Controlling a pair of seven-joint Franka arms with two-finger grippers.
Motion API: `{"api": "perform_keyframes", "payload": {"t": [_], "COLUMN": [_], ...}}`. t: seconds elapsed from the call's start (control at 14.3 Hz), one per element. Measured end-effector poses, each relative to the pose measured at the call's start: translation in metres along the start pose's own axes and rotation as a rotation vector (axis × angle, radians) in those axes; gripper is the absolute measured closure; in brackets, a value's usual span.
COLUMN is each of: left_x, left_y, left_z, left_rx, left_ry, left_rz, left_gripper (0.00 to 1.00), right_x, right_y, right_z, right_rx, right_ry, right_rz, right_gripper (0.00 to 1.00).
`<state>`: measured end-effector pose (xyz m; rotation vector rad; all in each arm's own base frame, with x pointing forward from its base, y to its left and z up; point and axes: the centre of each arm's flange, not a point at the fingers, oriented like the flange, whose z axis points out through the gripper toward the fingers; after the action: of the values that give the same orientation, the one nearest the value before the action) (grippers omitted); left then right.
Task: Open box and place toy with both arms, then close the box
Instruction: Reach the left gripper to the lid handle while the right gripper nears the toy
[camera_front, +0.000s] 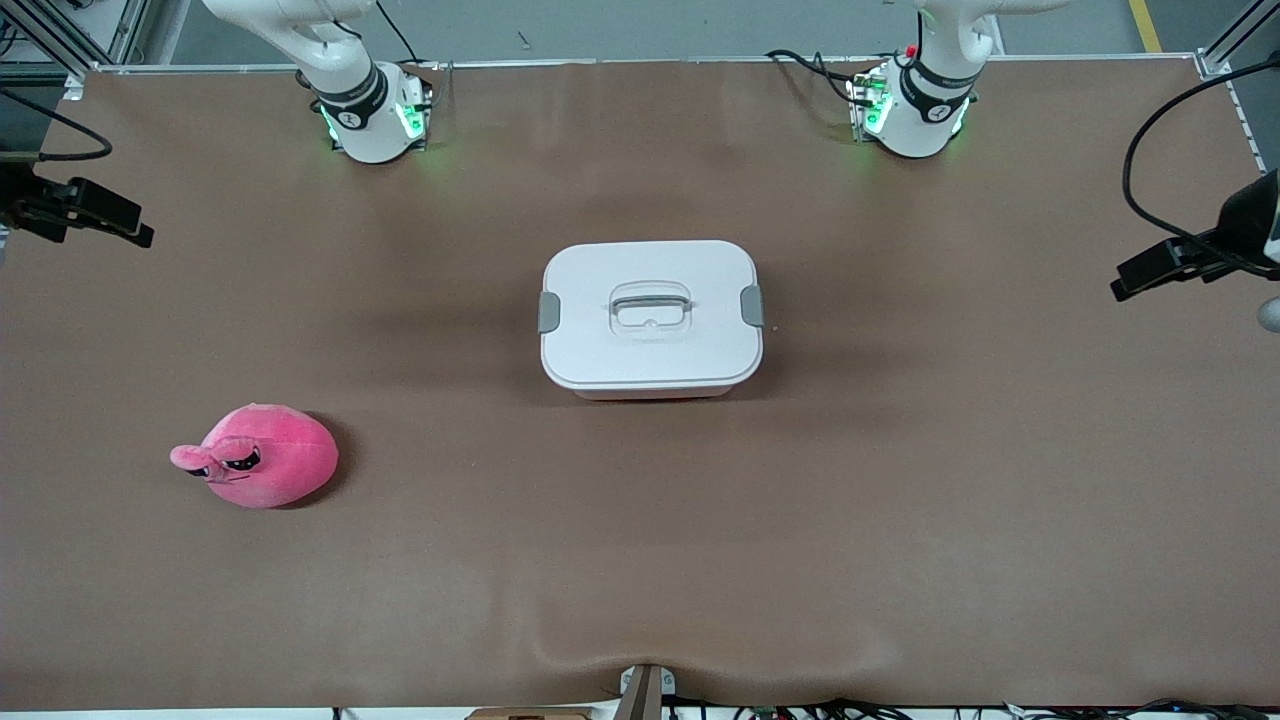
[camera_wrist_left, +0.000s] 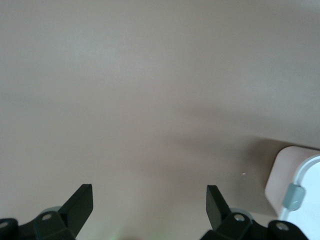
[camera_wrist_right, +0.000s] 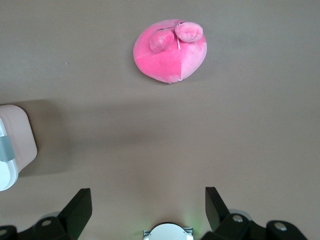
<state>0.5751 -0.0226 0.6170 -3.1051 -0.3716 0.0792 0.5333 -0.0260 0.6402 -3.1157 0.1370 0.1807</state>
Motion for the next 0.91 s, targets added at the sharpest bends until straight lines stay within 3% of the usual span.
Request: {"api": "perform_keyframes", "payload": {"t": [0.63,0.91], "left_x": [-0.018,-0.021], "left_y": [0.089,0.120], "left_z": [0.026,0.035], "left_rx": [0.006,-0.056], "left_ry": [-0.050,-0.075], "left_rz": [-0.225,-0.362], "left_gripper": [0.00,0.00], "right_x": [0.012,0.026], "right_y": [0.013,0.041], "right_z": [-0.001,0.012], "right_rx": [-0.010,-0.017], "right_ry": [0.067,0.071], "right_rz": [0.025,0.076], "right_gripper": [0.00,0.00]}}
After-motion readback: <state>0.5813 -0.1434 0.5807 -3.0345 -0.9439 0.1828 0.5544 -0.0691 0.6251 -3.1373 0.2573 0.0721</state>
